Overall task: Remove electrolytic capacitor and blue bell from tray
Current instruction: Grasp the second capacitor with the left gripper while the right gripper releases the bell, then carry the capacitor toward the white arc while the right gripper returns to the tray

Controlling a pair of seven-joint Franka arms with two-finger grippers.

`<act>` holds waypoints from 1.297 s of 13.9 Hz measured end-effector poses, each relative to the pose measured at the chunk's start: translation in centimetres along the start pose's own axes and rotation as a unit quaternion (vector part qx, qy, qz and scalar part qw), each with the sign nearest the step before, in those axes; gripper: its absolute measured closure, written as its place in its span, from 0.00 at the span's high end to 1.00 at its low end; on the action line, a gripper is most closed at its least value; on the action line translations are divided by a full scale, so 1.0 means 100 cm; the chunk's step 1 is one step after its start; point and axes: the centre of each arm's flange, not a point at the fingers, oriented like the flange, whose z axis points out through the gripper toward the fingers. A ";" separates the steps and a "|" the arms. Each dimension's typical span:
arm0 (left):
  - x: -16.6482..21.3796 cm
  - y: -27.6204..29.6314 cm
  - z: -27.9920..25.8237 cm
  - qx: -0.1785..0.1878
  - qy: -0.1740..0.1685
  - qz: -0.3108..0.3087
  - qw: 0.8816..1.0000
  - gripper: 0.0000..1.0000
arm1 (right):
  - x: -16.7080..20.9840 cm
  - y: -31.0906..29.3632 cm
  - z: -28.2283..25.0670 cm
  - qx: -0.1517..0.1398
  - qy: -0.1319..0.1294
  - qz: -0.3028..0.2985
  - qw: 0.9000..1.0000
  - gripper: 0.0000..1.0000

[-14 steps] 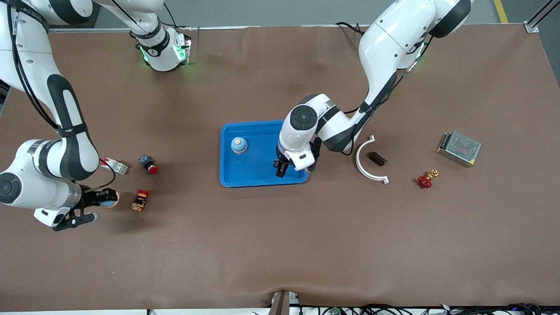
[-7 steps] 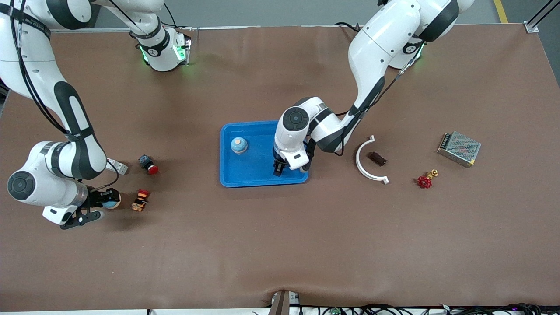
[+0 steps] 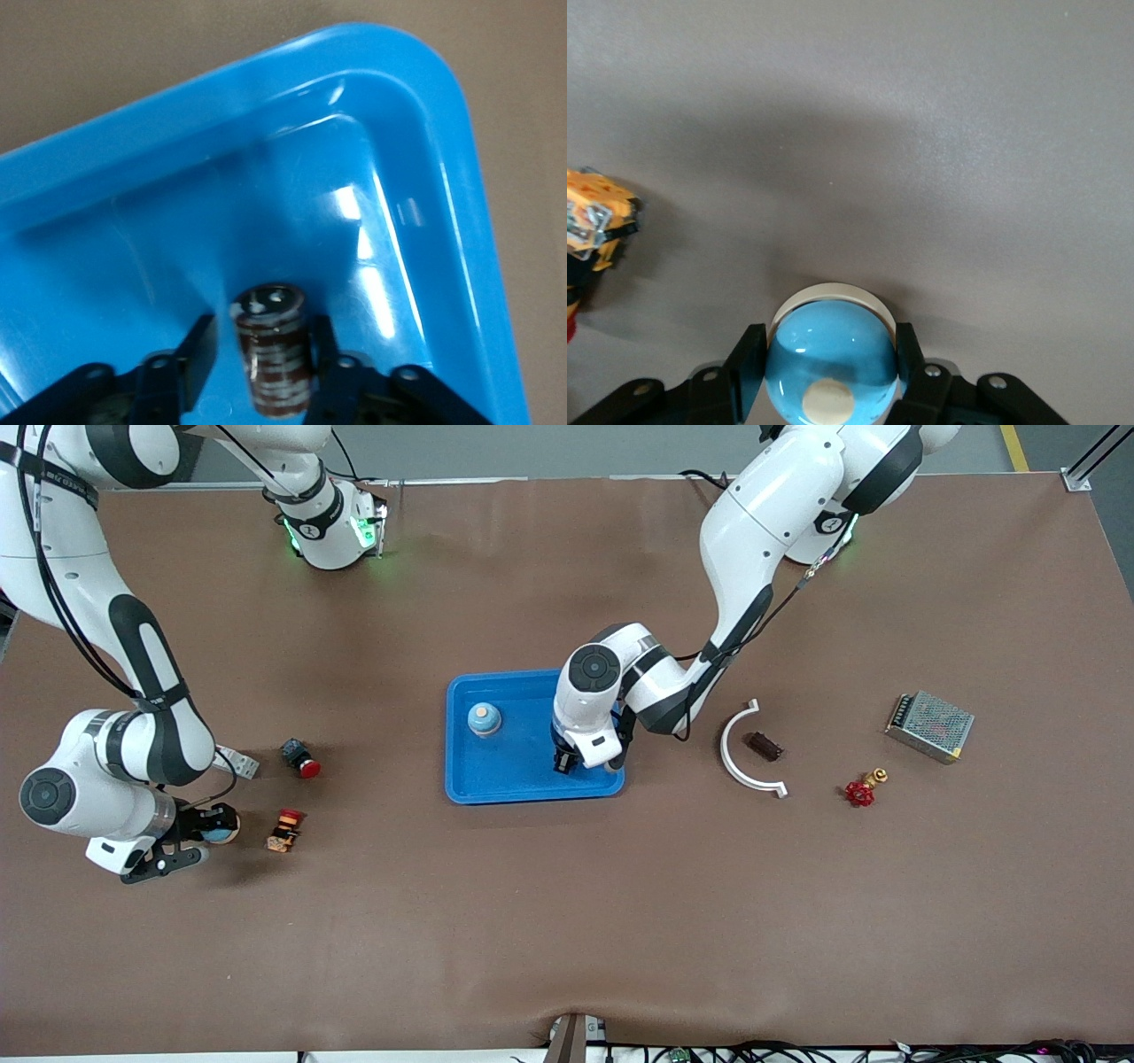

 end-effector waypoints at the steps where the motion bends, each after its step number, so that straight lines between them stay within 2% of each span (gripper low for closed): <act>1: 0.000 0.003 -0.003 -0.005 0.002 0.004 1.000 0.33 | 0.000 0.000 0.000 0.000 0.001 0.000 1.000 0.63; 4: 0.012 0.016 -0.028 -0.009 0.035 0.019 0.999 0.34 | 0.000 0.001 0.000 0.000 0.001 0.000 1.000 0.63; 7: 0.035 0.034 -0.092 -0.007 0.065 0.037 0.997 0.34 | -0.001 0.001 0.000 0.000 0.000 0.001 1.000 0.67; 8: 0.049 0.039 -0.117 -0.002 0.077 0.047 0.996 0.34 | -0.001 0.001 0.000 0.000 0.001 0.002 1.000 0.72; 9: 0.064 0.042 -0.139 0.008 0.088 0.056 0.995 0.34 | 0.000 0.000 -0.001 0.000 0.001 0.005 1.000 0.82; 10: 0.081 0.044 -0.159 0.022 0.096 0.066 0.993 0.34 | 0.001 -0.002 -0.004 0.002 -0.001 0.016 1.000 0.93; 11: 0.099 0.044 -0.172 0.036 0.100 0.078 0.991 0.34 | 0.004 -0.006 -0.009 0.005 -0.007 0.029 1.000 1.00; 14: 0.165 0.030 -0.182 0.076 0.110 0.121 0.984 0.34 | 0.017 -0.035 -0.037 0.013 -0.037 0.084 0.996 1.00; 16: 0.217 0.011 -0.177 0.111 0.112 0.150 0.976 0.34 | 0.028 -0.064 -0.051 0.009 -0.043 0.124 0.991 1.00; 18: 0.265 -0.012 -0.170 0.145 0.109 0.170 0.969 0.34 | 0.037 -0.096 -0.056 0.022 -0.051 0.163 0.985 1.00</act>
